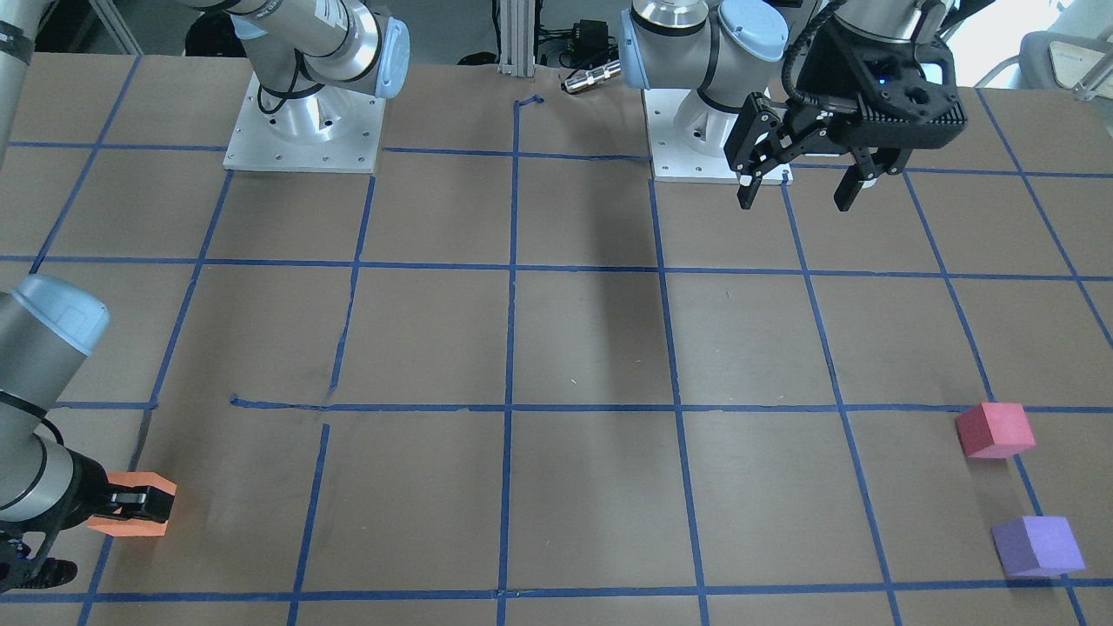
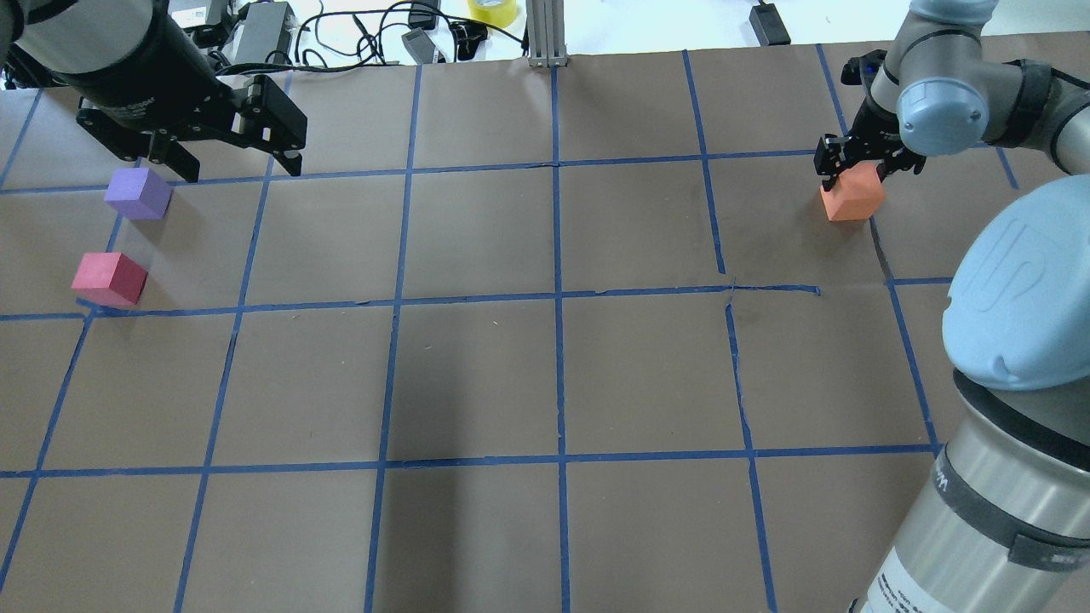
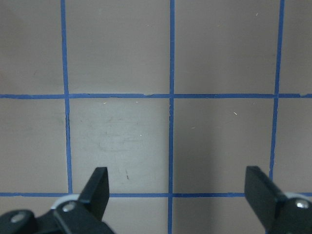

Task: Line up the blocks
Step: 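Carry the orange cube with the right gripper toward the table center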

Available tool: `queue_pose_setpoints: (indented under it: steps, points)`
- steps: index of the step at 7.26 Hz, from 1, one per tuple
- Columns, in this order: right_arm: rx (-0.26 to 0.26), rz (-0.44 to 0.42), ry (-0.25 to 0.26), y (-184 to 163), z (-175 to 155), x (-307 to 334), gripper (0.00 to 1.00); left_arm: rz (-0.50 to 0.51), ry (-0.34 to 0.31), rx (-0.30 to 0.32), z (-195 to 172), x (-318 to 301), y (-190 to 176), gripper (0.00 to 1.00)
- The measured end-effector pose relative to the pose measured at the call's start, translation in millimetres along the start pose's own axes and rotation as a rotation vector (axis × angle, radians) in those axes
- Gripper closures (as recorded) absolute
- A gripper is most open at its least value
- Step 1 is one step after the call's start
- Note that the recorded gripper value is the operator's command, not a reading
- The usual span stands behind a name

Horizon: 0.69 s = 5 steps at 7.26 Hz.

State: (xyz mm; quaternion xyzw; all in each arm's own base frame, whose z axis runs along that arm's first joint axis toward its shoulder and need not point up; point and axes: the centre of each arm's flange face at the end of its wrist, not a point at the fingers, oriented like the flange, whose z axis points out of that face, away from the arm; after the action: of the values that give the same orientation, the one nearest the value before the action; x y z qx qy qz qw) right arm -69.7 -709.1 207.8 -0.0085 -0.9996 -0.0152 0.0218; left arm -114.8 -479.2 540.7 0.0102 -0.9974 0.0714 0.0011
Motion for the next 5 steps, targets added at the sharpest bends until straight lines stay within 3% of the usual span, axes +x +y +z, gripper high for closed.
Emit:
queue_pose_setpoints:
  steps: [2,4,5]
  points:
    - [0.018,-0.015,0.002,2.5,-21.2,-12.2,1.00,0.000,-0.001,0.000,-0.2,-0.1,0.2,0.00]
    - [0.068,-0.047,-0.021,2.0,-54.8,-81.5,1.00,0.000,-0.002,0.000,-0.3,-0.2,0.2,0.00]
    - [0.090,-0.007,-0.040,2.6,-64.4,-125.8,1.00,0.000,-0.003,0.000,-0.2,-0.3,0.2,0.00]
